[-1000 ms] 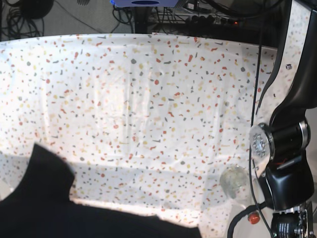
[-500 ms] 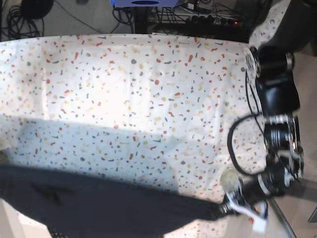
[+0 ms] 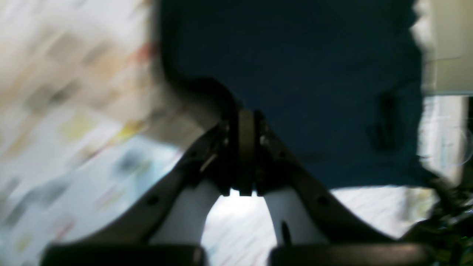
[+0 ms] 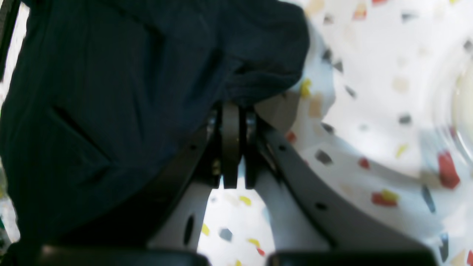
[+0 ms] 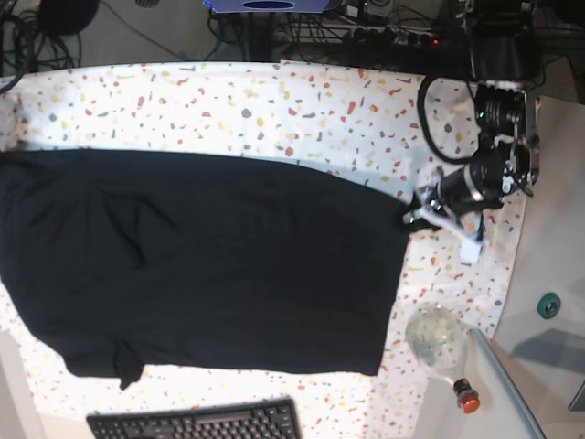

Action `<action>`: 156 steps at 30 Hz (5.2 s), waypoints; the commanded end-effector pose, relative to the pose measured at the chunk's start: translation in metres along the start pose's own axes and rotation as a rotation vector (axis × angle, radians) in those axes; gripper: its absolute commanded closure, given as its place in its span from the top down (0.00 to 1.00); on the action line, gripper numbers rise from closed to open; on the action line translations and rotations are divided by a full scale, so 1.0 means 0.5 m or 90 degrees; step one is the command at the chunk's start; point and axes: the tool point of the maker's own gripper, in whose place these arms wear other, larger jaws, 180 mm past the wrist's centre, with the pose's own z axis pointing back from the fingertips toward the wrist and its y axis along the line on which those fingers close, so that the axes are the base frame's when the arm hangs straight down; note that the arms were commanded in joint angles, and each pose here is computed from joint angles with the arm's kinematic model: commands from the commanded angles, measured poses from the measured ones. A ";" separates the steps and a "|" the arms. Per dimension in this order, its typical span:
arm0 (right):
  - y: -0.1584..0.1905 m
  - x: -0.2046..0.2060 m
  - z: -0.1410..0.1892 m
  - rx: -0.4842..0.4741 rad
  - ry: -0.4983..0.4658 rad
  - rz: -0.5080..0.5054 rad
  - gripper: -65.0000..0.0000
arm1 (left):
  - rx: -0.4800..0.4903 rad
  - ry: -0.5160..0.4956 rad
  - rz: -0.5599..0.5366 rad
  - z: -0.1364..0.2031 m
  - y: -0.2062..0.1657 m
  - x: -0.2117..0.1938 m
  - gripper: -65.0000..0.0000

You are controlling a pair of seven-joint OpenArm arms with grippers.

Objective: Layout the t-shirt on the table in an organized manner, then fold the t-shirt properly
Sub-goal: 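Drag the t-shirt edge with both grippers away from the keyboard to flatten, then release the t-shirt and raise both grippers away from it, then move both grippers to the t-shirt's side edges and pinch them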

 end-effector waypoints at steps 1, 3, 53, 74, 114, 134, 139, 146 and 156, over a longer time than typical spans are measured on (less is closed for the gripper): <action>-0.003 0.034 0.016 0.006 -0.029 0.018 0.00 | -0.011 -0.040 -0.014 0.016 -0.008 0.047 0.00; -0.021 0.018 0.028 -0.002 -0.021 0.020 0.00 | 0.003 -0.033 -0.027 0.032 0.008 0.038 0.00; -0.090 -0.094 0.127 -0.029 0.024 0.021 0.45 | 0.109 0.078 -0.025 0.177 0.134 -0.173 0.22; 0.112 0.199 -0.089 -0.024 -0.018 0.269 0.60 | 0.206 -0.196 0.001 0.364 0.249 0.070 0.25; 0.134 0.128 -0.117 -0.104 -0.034 0.316 0.00 | 0.171 -0.147 -0.016 0.341 0.264 0.018 0.00; 0.220 -0.026 0.041 -0.142 0.053 0.380 0.48 | 0.228 -0.068 -0.096 0.280 0.264 -0.006 0.03; 0.301 0.060 0.023 -0.107 -0.024 0.385 0.63 | 0.232 -0.069 -0.098 0.285 0.268 -0.003 0.52; 0.302 0.105 -0.172 -0.033 0.043 0.331 0.63 | 0.232 -0.070 -0.101 0.286 0.266 -0.001 0.65; 0.234 0.073 -0.246 -0.067 0.066 0.285 0.63 | 0.234 -0.068 -0.100 0.287 0.270 -0.003 0.66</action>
